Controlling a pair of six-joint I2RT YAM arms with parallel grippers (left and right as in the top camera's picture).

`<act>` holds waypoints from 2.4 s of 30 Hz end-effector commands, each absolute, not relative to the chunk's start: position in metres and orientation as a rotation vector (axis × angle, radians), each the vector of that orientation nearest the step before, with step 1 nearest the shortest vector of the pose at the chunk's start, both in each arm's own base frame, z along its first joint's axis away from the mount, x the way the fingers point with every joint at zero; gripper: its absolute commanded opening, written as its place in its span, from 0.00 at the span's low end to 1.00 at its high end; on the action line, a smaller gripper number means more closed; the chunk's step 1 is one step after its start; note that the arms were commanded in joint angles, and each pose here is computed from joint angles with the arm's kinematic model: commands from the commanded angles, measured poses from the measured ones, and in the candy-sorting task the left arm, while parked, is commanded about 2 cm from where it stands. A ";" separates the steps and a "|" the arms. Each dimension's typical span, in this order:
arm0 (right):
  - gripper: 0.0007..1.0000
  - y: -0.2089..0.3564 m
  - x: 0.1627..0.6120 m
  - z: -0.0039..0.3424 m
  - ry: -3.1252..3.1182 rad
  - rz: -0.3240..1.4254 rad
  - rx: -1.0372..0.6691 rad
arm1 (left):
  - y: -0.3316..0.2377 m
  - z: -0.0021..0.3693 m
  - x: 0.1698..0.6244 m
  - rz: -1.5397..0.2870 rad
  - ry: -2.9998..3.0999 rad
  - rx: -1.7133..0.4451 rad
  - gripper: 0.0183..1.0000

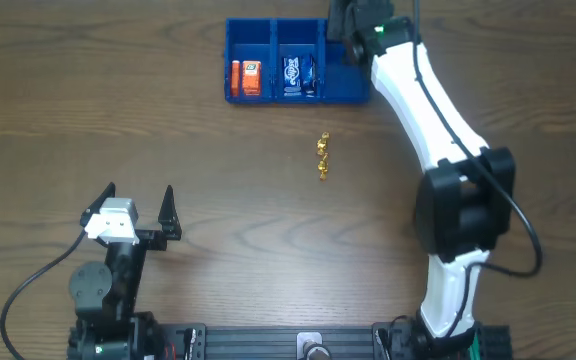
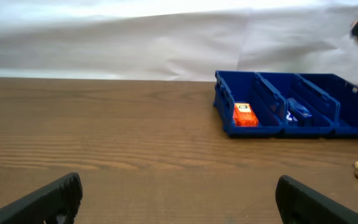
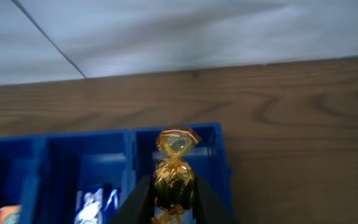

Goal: Sort Candies Into Trays

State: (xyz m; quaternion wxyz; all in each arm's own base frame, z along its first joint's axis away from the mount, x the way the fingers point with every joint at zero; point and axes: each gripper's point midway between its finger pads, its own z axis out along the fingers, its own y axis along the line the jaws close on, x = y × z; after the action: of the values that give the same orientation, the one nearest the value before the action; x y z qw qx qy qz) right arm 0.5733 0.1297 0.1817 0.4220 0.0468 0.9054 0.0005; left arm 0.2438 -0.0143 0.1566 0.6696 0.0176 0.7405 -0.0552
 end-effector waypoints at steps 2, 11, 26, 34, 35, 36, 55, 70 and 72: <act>0.04 0.118 0.589 0.141 2.296 -0.053 0.107 | -0.018 0.140 0.243 -0.143 1.712 0.057 1.00; 0.07 0.120 0.589 0.134 2.306 -0.055 0.100 | -0.018 0.140 0.243 -0.143 1.712 0.058 1.00; 1.00 0.142 0.581 0.137 2.323 -0.023 0.020 | -0.018 0.140 0.243 -0.143 1.712 0.058 1.00; 1.00 0.132 0.537 0.229 2.309 -0.023 0.027 | -0.018 0.140 0.243 -0.143 1.712 0.058 1.00; 1.00 0.132 0.524 0.239 2.321 -0.024 0.016 | -0.018 0.140 0.243 -0.143 1.712 0.058 1.00; 1.00 0.133 0.507 0.250 2.343 -0.023 -0.002 | -0.018 0.140 0.243 -0.143 1.712 0.057 1.00; 1.00 0.184 0.338 0.044 2.956 0.113 0.055 | -0.018 0.140 0.243 -0.143 1.712 0.058 1.00; 1.00 0.177 0.340 0.003 2.977 0.023 0.097 | -0.018 0.140 0.243 -0.143 1.712 0.058 1.00; 0.99 0.175 0.340 0.003 2.972 0.009 0.094 | -0.018 0.140 0.243 -0.143 1.712 0.058 1.00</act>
State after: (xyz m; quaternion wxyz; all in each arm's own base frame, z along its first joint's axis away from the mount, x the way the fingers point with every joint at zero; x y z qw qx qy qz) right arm 0.3379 0.1816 0.0052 0.0758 0.0232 0.9967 0.0201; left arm 0.2438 -0.0144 0.1566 0.6696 0.0177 0.7405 -0.0554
